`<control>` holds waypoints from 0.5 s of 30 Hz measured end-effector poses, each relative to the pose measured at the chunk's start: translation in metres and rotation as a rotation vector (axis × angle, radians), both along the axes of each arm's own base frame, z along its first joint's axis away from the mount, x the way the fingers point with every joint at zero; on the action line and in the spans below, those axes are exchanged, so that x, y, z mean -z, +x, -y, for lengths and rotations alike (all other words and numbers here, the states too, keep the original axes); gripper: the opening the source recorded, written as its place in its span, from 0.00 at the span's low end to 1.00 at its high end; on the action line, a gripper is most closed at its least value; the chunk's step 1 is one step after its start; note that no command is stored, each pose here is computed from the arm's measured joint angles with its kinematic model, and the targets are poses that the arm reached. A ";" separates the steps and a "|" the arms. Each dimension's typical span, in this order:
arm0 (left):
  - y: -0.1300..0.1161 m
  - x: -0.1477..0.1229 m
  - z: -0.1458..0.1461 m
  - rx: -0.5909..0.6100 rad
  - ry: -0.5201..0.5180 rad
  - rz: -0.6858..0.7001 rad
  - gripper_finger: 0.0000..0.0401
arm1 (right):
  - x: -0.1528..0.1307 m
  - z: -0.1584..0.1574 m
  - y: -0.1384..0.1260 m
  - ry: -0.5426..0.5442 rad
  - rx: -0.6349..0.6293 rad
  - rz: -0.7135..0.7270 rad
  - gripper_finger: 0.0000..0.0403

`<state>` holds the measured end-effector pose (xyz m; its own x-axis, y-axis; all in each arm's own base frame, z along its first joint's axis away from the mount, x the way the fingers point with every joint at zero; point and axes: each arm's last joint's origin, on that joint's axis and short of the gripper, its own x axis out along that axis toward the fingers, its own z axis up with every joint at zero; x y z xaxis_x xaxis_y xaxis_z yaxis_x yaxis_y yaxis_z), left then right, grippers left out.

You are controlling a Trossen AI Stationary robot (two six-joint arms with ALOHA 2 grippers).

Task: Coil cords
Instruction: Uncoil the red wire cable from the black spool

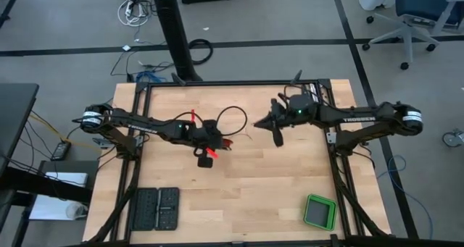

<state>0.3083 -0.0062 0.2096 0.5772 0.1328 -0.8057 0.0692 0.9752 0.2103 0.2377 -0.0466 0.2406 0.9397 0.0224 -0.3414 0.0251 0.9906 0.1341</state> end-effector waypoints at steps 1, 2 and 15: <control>0.000 0.000 -0.001 -0.008 0.017 0.002 0.00 | 0.004 -0.003 -0.001 0.008 -0.008 -0.042 0.00; 0.000 -0.001 -0.001 -0.012 0.035 0.003 0.00 | 0.007 -0.005 -0.002 0.016 -0.016 -0.078 0.00; 0.007 -0.012 -0.001 0.054 0.104 0.049 0.00 | 0.062 -0.014 -0.019 0.186 0.137 -0.649 0.12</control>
<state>0.3151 -0.0050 0.2221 0.6245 0.1819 -0.7596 0.1079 0.9431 0.3146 0.2183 -0.0326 0.1782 0.5445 0.0313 -0.8382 0.2809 0.9348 0.2174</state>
